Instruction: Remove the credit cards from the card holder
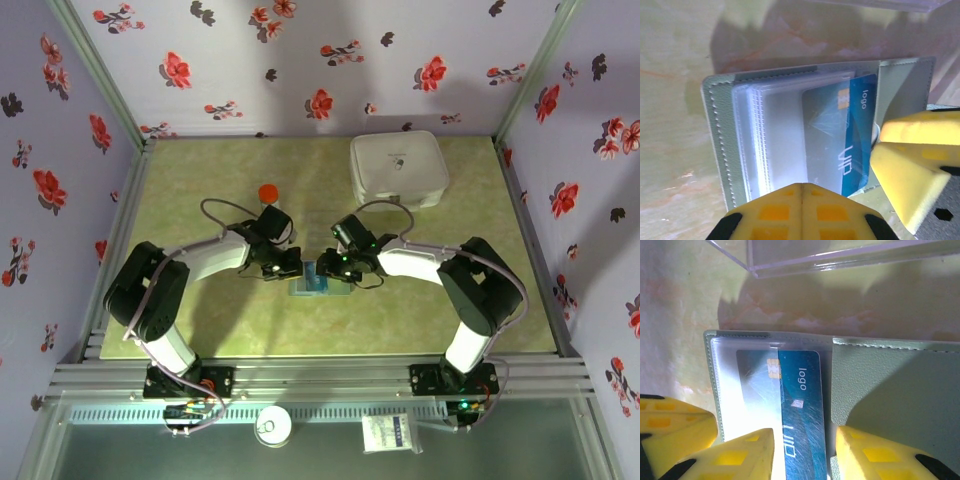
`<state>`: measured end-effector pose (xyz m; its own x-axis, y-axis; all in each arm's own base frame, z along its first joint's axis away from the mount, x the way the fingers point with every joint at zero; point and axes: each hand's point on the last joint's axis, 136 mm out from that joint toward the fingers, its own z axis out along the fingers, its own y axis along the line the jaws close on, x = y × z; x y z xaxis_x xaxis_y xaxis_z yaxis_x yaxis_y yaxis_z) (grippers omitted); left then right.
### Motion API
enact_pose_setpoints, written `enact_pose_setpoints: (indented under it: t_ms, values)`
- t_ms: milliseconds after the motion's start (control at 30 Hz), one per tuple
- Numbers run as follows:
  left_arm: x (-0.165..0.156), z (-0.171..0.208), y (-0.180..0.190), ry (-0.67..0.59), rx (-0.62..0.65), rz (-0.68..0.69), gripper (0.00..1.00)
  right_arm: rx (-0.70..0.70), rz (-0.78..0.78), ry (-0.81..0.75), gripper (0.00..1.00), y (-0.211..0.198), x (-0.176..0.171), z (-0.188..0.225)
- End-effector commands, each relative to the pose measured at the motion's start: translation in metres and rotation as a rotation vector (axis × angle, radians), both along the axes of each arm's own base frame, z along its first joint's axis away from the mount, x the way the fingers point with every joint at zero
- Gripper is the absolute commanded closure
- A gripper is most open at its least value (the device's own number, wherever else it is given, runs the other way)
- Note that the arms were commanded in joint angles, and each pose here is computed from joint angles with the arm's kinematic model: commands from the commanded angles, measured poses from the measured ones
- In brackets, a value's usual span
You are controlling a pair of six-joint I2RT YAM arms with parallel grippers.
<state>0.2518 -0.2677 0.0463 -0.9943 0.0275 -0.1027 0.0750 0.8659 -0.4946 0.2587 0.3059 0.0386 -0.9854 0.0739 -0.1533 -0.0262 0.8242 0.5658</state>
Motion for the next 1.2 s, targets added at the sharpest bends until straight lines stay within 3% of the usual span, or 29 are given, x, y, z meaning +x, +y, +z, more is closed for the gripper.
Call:
enact_pose_setpoints:
  t_ms: [0, 433, 1167]
  values:
    - [-0.001, 0.005, -0.01, 0.005, -0.014, -0.03, 1.0, 0.052, -0.006, 0.0, 0.64, 0.006, 0.001, 0.008]
    - [-0.008, -0.028, 0.006, 0.053, 0.088, -0.025, 1.0, 0.036, -0.016, 0.045, 0.68, -0.001, 0.001, -0.009]
    - [-0.011, -0.03, 0.012, 0.058, 0.112, -0.023, 1.0, 0.104, -0.006, 0.022, 0.66, -0.005, 0.002, 0.005]
